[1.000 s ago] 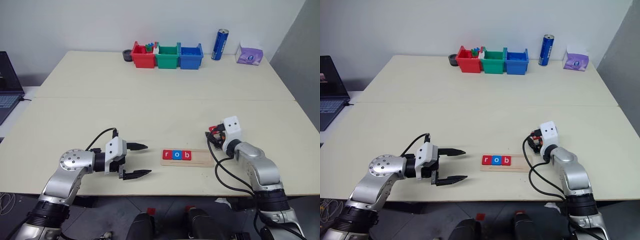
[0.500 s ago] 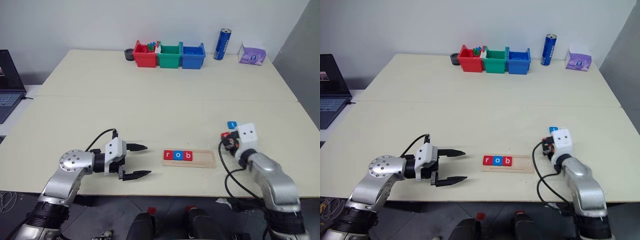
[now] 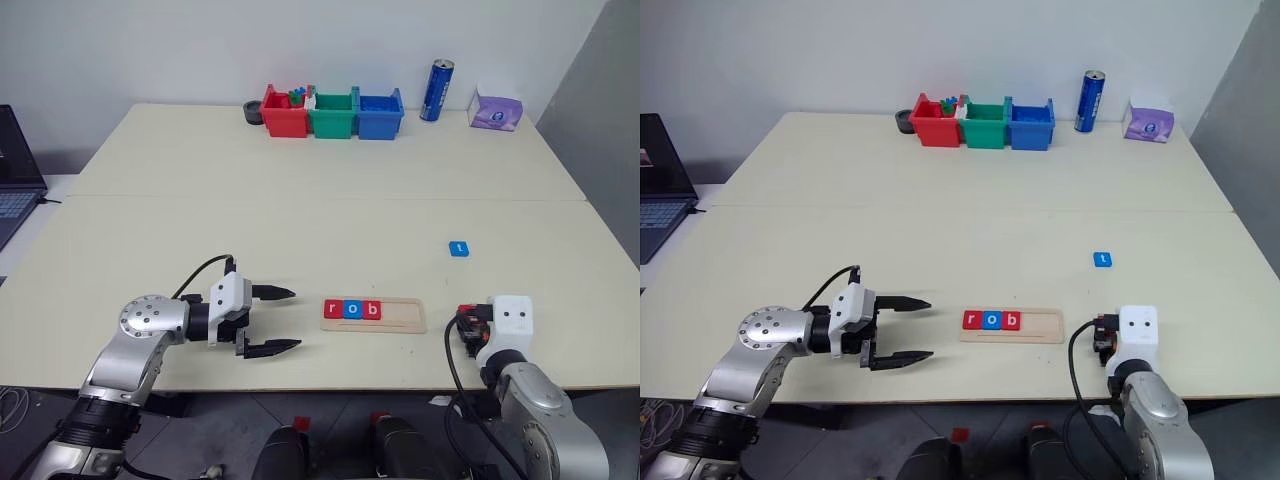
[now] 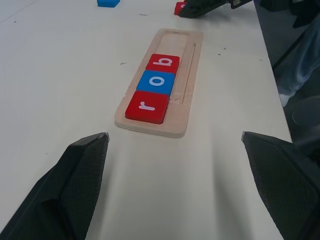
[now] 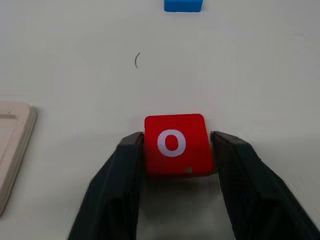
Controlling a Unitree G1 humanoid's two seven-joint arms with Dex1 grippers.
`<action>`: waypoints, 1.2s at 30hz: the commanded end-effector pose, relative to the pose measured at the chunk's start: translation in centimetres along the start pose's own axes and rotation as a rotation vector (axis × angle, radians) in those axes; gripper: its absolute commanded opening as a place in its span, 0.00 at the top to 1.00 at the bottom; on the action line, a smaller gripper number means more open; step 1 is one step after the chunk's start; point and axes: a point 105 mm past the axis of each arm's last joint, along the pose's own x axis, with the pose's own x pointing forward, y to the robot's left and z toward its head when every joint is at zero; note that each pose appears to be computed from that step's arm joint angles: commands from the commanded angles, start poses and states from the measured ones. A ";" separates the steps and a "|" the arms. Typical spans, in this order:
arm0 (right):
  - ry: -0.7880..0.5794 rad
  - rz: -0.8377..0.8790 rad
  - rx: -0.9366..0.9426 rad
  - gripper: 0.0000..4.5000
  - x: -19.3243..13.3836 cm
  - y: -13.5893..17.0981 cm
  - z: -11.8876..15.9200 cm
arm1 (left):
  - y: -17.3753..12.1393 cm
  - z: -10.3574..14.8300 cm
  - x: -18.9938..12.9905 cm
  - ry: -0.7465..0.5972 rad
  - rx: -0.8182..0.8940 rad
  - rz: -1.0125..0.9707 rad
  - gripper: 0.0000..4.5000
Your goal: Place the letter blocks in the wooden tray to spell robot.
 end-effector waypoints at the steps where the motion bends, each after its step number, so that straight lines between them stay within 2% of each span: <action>1: 0.025 0.006 0.060 0.22 -0.1 0.3 -0.5 | 0.0 0.6 0.1 -0.013 0.036 -0.008 0.00; 3: 0.005 0.007 0.085 0.06 -0.2 0.5 0.1 | 0.0 0.6 0.0 -0.011 0.036 -0.007 0.00; 4: -0.017 0.005 0.088 0.01 -0.2 0.6 0.6 | 0.0 0.6 0.0 -0.010 0.035 -0.005 0.00; 9: -0.184 0.046 -0.035 0.01 -0.4 0.1 4.8 | 0.0 0.6 0.0 -0.009 0.034 -0.002 0.00; 13: -0.176 0.334 -0.227 0.01 0.1 -0.1 6.8 | 0.0 0.7 0.2 -0.012 0.035 -0.003 0.00; 17: -0.062 0.668 -0.464 0.01 -0.9 0.0 6.6 | 0.0 0.8 0.5 -0.017 0.036 -0.011 0.00; 21: 0.074 0.855 -0.707 0.01 -1.3 -1.0 5.0 | 0.2 0.9 0.6 -0.018 0.037 -0.014 0.00; 35: 0.227 0.963 -0.886 0.01 2.2 -3.7 3.7 | 0.1 1.2 0.8 -0.021 0.044 -0.014 0.00; 36: 0.233 0.970 -0.884 0.05 2.3 -3.7 3.7 | 0.1 1.2 0.8 -0.021 0.045 -0.013 0.00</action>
